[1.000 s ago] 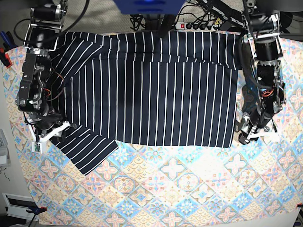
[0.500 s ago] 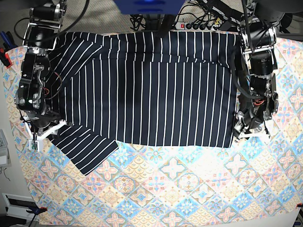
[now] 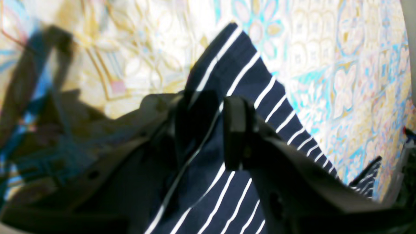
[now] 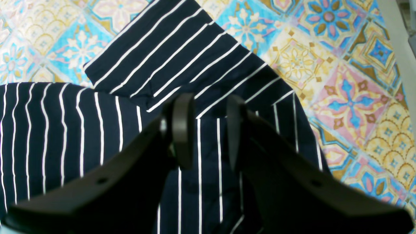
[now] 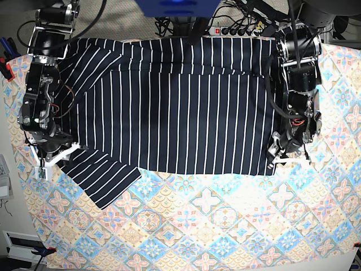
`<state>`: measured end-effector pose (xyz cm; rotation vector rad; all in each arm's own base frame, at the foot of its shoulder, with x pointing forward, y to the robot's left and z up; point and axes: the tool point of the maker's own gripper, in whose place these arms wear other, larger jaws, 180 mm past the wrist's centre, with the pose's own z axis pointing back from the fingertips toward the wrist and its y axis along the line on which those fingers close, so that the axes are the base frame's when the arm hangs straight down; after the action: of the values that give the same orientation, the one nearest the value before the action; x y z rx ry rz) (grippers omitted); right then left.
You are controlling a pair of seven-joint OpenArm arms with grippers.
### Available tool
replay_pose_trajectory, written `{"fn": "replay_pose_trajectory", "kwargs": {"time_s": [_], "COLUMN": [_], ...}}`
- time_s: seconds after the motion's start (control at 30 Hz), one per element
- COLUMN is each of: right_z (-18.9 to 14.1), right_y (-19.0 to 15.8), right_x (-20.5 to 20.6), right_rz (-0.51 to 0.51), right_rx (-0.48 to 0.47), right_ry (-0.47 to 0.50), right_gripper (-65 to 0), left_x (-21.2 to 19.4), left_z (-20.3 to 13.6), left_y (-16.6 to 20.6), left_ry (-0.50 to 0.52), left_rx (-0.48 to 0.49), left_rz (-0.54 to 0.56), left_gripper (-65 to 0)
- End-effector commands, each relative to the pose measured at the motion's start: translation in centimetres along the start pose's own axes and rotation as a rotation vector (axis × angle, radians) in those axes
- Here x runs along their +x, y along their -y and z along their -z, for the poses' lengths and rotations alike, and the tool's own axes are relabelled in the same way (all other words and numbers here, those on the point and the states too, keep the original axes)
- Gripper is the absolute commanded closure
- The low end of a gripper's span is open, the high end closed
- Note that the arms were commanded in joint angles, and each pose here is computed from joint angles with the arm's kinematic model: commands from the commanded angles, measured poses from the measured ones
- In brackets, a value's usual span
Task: Fold the T-shirt properly
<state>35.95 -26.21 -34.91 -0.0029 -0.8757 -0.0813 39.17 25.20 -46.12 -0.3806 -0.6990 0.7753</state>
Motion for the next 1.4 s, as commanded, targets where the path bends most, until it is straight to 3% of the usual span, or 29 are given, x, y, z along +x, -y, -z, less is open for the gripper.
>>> {"fn": "replay_pose_trajectory", "kwargs": {"time_s": [0.0, 0.4, 0.6, 0.73, 0.93, 1.2, 1.37], "right_z": [-0.6, -1.1, -1.1, -1.1, -0.9, 0.1, 1.9], "right_y": [0.3, 0.0, 0.1, 0.1, 0.3, 2.6, 3.5], "right_x": [2.6, 3.5, 3.4, 3.4, 3.3, 3.4, 3.3], "right_rz": [-0.011, -0.023, -0.025, -0.025, -0.025, -0.048, 0.001], "right_rx": [-0.004, 0.000, -0.005, -0.005, -0.010, -0.063, -0.072], "right_ry": [0.075, 0.103, 0.102, 0.102, 0.096, 0.059, 0.018], "right_gripper": [-16.9, -16.9, -16.9, -16.9, -16.9, -17.4, -28.5], "left_x": [1.2, -0.6, -1.2, -2.1, -2.0, -0.4, -1.2], "left_z": [-0.3, 0.0, 0.0, -0.1, -0.2, -3.4, -3.9], "left_y": [0.4, 0.5, 0.1, 0.2, 0.2, 2.4, 1.5], "left_ry": [0.016, -0.020, -0.031, -0.087, -0.083, 0.021, 0.020], "left_rx": [-0.010, -0.011, -0.005, -0.011, -0.015, -0.095, -0.086], "left_rz": [0.004, 0.002, 0.001, 0.000, -0.007, 0.098, 0.105], "left_gripper": [-19.3, -18.3, 0.0, 0.0, 0.0, 0.0, 0.0]}}
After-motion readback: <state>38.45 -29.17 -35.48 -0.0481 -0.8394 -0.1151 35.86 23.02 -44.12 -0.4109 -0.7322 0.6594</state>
